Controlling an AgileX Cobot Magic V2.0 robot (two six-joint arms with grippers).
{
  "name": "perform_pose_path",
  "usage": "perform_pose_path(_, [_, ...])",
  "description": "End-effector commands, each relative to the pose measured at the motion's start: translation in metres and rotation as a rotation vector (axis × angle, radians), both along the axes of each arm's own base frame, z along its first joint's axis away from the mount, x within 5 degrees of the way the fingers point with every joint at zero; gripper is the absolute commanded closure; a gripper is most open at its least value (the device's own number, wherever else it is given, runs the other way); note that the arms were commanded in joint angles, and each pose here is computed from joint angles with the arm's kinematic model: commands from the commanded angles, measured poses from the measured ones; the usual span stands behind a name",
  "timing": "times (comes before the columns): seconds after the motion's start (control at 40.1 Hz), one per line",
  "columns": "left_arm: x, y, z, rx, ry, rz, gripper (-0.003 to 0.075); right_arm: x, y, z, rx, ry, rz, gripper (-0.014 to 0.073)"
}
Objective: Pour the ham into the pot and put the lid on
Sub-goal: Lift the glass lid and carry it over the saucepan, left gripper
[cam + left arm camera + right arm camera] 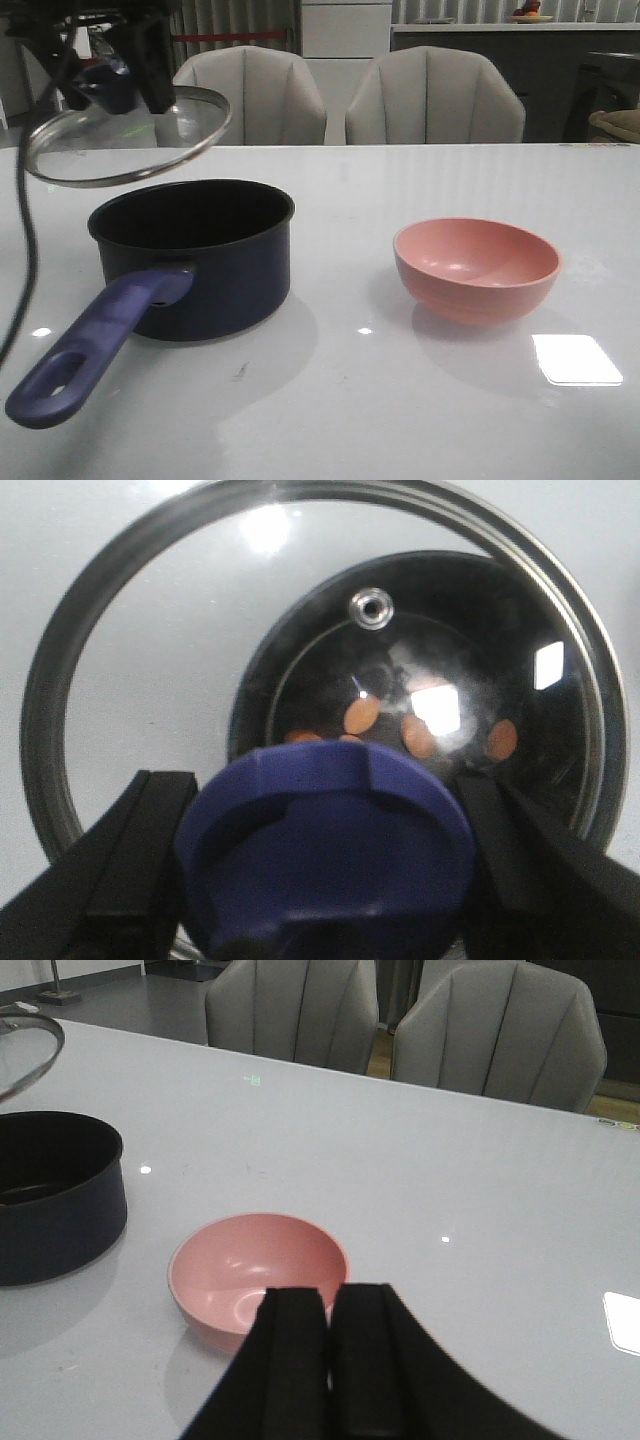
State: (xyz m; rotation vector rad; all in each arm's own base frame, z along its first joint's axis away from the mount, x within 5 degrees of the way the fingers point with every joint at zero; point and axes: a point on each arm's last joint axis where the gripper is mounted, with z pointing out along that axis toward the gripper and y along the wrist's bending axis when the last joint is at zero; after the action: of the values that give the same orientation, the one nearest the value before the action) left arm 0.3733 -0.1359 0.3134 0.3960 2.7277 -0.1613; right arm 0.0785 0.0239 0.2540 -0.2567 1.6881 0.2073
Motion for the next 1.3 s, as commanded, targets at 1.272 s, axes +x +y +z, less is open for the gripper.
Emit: perform_pose_path(1.272, [0.001, -0.04, -0.001, 0.002, -0.078, -0.1, 0.046, 0.001, -0.002, 0.015, 0.017, -0.086, -0.022, 0.0447])
